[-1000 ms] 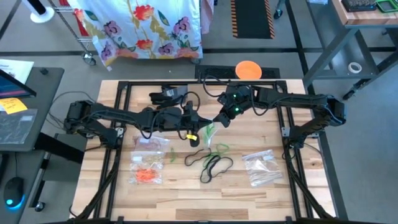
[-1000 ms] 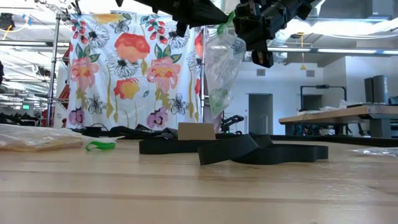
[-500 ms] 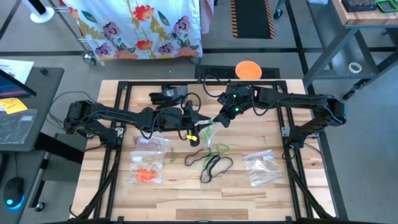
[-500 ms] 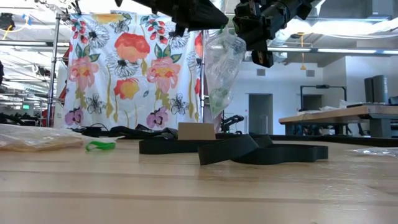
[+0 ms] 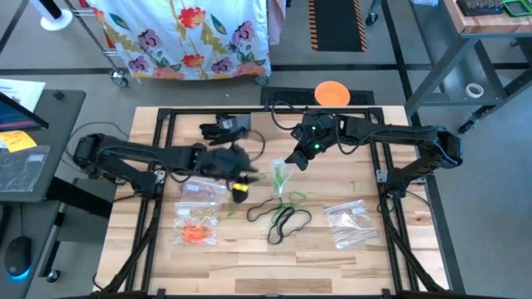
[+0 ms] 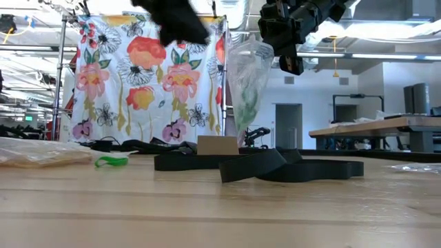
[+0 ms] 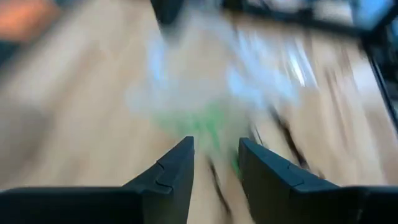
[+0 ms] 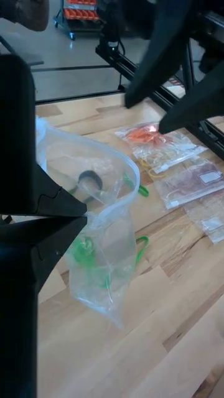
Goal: Sort rubber bands
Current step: Put the green rubber band into the transparent zip bag
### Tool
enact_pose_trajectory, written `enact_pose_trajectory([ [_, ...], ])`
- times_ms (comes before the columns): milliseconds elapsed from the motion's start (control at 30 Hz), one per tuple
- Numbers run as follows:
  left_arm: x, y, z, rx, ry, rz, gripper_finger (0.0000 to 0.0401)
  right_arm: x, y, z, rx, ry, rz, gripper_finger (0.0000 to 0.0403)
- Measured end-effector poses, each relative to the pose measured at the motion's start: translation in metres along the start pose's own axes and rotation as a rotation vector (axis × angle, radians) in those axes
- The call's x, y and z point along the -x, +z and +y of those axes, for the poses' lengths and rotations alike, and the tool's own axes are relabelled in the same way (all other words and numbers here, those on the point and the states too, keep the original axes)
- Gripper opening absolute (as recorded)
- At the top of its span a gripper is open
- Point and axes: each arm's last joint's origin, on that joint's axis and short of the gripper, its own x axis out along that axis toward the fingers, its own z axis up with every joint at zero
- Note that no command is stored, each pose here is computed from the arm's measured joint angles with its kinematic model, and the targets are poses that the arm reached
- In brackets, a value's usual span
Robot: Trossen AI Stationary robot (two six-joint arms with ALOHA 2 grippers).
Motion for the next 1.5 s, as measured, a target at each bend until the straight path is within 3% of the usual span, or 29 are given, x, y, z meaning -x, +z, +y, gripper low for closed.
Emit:
enact_pose_trajectory([
  [133,0.011,-0.027,-0.016,0.067,-0.036,0.252,0.0122,0.000,0.000,0.000,0.000,0.001,0.000,0.0000],
  [300,0.001,-0.062,-0.043,0.128,0.050,0.477,0.0122,0.000,0.000,0.000,0.000,0.001,0.000,0.0000],
  [533,-0.036,-0.107,-0.064,0.175,0.213,0.642,0.0122,0.000,0.000,0.000,0.000,0.002,0.001,0.0000],
  [700,-0.061,-0.137,-0.065,0.123,0.290,0.763,0.0122,0.000,0.000,0.000,0.000,0.004,0.003,0.0000],
  [900,-0.076,-0.155,-0.065,0.040,0.311,0.840,0.0122,0.000,0.000,0.000,0.000,0.004,0.003,0.0000],
  [1000,-0.078,-0.157,-0.065,0.023,0.304,0.851,0.0103,0.000,0.000,0.000,0.000,0.004,0.002,0.0000],
  [1167,-0.075,-0.153,-0.066,-0.011,0.258,0.846,0.0013,0.000,0.000,0.000,0.001,0.003,0.002,0.0000],
  [1333,-0.057,-0.129,-0.072,-0.070,0.237,0.781,0.0004,0.000,0.000,0.000,0.001,0.003,0.001,0.0000],
  [1500,-0.032,-0.081,-0.077,-0.091,0.150,0.576,0.0003,0.000,0.000,0.000,0.001,0.003,0.001,0.0000],
])
